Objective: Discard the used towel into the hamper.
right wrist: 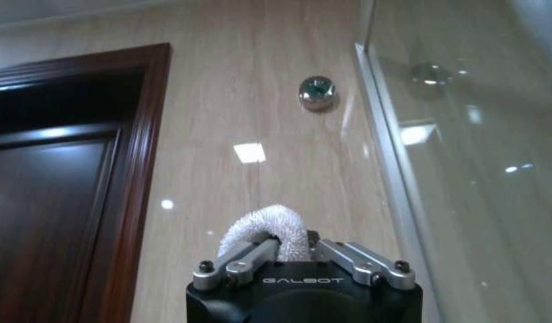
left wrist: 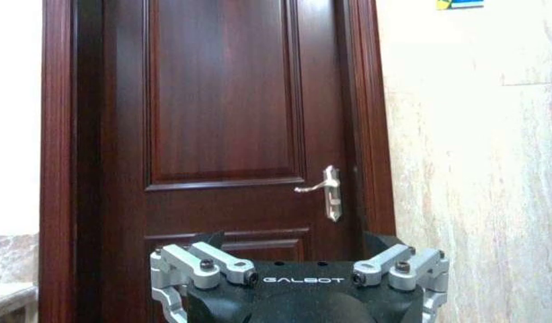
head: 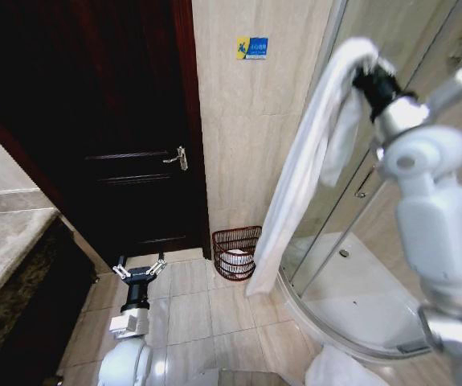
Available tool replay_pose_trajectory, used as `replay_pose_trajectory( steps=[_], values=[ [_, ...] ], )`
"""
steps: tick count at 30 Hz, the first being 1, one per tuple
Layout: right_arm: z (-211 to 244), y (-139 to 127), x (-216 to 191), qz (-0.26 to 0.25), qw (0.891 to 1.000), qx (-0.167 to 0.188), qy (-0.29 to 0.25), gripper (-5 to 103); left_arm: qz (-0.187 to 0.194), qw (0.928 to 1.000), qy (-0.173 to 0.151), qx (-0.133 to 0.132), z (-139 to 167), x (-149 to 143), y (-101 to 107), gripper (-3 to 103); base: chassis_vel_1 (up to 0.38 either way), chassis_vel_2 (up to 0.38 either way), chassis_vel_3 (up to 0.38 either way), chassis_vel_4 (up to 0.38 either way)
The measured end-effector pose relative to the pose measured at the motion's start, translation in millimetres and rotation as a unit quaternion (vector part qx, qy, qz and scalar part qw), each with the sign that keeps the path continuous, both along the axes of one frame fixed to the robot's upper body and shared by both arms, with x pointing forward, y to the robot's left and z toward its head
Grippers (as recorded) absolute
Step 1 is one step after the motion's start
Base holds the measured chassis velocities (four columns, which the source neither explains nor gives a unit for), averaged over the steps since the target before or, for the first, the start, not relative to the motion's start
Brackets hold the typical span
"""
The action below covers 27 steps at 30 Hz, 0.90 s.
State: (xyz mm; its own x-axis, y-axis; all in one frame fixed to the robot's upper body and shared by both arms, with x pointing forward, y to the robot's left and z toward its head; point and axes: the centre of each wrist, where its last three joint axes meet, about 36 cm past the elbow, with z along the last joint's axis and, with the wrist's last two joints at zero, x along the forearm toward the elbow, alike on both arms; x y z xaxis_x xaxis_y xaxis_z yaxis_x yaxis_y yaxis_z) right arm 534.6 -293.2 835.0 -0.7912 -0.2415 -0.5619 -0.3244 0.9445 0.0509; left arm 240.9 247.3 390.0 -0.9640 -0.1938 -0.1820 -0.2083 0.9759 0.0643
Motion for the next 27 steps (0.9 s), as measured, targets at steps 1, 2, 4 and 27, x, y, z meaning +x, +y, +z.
replay_pose_trajectory(
  steps=[1,2,4,27],
  values=[
    [8.7,2.5,5.9,0.000,1.000,0.002,-0.002,4,0.000,1.0000,0.002,-0.001,-1.5,-1.3,-0.3,100,0.000,0.000,0.000,0.000],
    [24.8,7.0,15.2,0.001,1.000,0.005,-0.008,4,0.001,1.0000,0.005,-0.001,-4.0,-3.7,-0.8,100,0.000,0.000,0.000,0.000],
    [46.2,11.1,30.3,-0.003,1.000,0.008,-0.014,4,0.001,1.0000,0.008,-0.001,-8.8,-7.0,-1.5,100,0.000,0.000,0.000,0.000],
    [132.7,38.0,131.4,-0.027,1.000,0.006,-0.009,4,0.012,0.9999,0.005,-0.008,-14.0,-15.1,-13.5,100,0.000,0.000,0.000,0.000]
  ],
)
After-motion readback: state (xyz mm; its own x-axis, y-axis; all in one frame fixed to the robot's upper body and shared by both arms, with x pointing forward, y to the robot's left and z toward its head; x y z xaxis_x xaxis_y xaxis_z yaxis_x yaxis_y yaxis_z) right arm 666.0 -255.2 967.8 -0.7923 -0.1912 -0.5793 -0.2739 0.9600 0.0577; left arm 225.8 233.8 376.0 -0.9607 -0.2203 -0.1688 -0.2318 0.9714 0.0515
